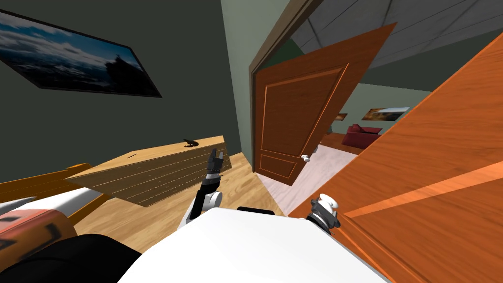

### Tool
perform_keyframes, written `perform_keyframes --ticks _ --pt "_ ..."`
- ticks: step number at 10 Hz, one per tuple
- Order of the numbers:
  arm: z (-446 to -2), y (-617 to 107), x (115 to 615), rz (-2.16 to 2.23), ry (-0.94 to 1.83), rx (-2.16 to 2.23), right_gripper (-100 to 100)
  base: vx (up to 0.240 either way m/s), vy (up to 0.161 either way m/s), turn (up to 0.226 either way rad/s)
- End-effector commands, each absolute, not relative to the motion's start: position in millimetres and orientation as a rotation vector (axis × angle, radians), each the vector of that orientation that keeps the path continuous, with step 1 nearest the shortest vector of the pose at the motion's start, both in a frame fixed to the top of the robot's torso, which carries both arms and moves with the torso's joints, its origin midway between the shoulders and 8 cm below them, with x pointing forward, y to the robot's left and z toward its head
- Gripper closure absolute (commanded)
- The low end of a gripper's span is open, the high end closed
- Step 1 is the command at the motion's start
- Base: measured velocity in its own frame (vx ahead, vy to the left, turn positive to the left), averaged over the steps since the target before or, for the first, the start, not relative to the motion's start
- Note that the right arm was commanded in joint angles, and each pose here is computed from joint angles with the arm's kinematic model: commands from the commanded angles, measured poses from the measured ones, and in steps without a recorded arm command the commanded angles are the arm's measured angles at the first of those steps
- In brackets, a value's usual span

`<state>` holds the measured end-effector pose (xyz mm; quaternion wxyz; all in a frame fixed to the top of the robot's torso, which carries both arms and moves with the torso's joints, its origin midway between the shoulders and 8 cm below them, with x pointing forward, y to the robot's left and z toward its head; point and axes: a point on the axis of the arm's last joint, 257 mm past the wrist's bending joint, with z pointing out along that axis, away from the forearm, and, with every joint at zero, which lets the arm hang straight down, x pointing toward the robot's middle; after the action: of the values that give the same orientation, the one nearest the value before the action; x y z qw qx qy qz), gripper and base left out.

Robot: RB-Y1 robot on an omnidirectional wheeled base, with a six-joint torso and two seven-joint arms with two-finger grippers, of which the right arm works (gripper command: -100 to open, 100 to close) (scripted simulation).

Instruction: Push the door open

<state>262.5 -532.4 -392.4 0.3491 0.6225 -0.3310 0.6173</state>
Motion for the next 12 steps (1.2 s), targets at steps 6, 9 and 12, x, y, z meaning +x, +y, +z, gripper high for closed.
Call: perform_keyframes --ticks 6,9,12 --pt "-386 -574 225 1.53 -0.929 1.514 100 0.176 -0.126 -0.044" --pt "-386 -587 206 1.491 -0.969 1.477 100 0.185 -0.132 -0.051" --pt "-387 -601 182 1.444 -1.017 1.434 100 0.208 -0.151 -0.054"
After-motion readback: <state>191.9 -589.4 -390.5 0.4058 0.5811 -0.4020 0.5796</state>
